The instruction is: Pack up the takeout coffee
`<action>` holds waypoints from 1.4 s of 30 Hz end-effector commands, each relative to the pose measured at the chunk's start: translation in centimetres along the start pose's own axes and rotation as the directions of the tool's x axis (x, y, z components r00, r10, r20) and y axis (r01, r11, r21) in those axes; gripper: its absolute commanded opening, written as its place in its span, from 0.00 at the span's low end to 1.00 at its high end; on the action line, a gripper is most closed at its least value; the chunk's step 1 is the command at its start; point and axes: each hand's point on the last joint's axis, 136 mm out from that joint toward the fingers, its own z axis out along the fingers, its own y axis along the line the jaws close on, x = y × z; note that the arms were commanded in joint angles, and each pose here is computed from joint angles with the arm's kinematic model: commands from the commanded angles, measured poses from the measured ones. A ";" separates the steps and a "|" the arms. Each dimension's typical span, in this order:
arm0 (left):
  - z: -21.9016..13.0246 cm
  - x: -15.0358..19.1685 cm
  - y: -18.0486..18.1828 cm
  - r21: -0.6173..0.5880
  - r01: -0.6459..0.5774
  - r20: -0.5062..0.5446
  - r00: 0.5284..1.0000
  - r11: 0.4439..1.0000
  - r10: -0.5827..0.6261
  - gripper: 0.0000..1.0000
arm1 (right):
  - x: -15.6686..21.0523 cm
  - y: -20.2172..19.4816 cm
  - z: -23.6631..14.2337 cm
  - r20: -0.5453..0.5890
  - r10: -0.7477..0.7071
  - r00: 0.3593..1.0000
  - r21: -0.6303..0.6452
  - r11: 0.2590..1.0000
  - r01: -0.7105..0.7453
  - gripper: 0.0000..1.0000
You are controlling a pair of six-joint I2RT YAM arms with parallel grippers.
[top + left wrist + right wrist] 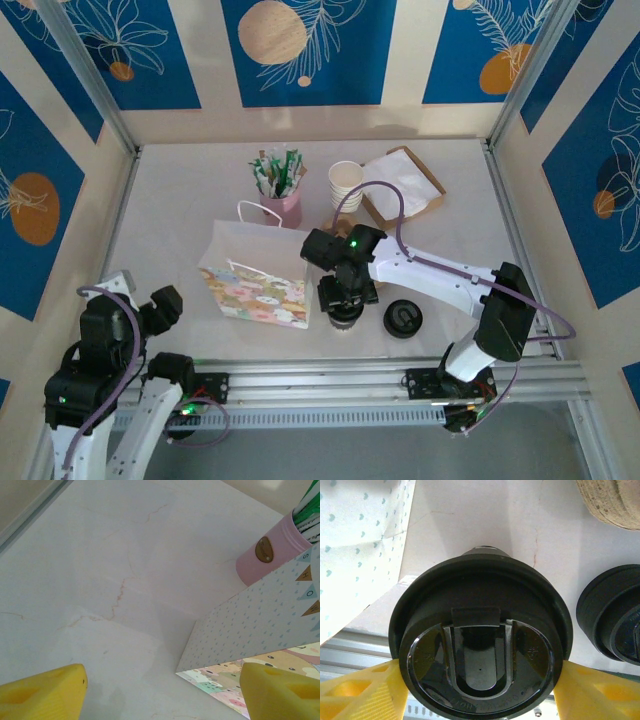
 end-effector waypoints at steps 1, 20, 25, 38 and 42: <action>0.1 0.1 0.3 -0.010 -0.011 0.003 1.000 1.000 0.011 0.80 | 1.5 -1.0 1.5 -0.070 -0.002 0.998 0.069 0.998 0.007 0.72; 0.3 0.2 0.3 -0.012 -0.010 0.000 1.000 1.000 0.010 0.80 | 3.4 -4.0 4.7 -0.178 0.024 0.984 0.255 0.967 0.023 0.68; 0.3 0.2 0.3 -0.011 -0.010 0.001 1.000 1.000 0.010 0.80 | 3.5 -4.2 4.8 -0.174 0.037 0.984 0.263 0.965 0.010 0.67; 0.2 0.2 0.1 -0.001 -0.013 -0.002 1.000 1.000 0.013 0.80 | 2.4 -3.1 2.7 -0.115 0.096 0.989 0.105 0.991 -0.084 0.67; 0.1 0.2 0.1 0.001 -0.012 -0.002 1.000 1.000 0.012 0.80 | 2.1 -3.0 2.1 -0.095 0.104 0.990 0.098 0.991 -0.095 0.67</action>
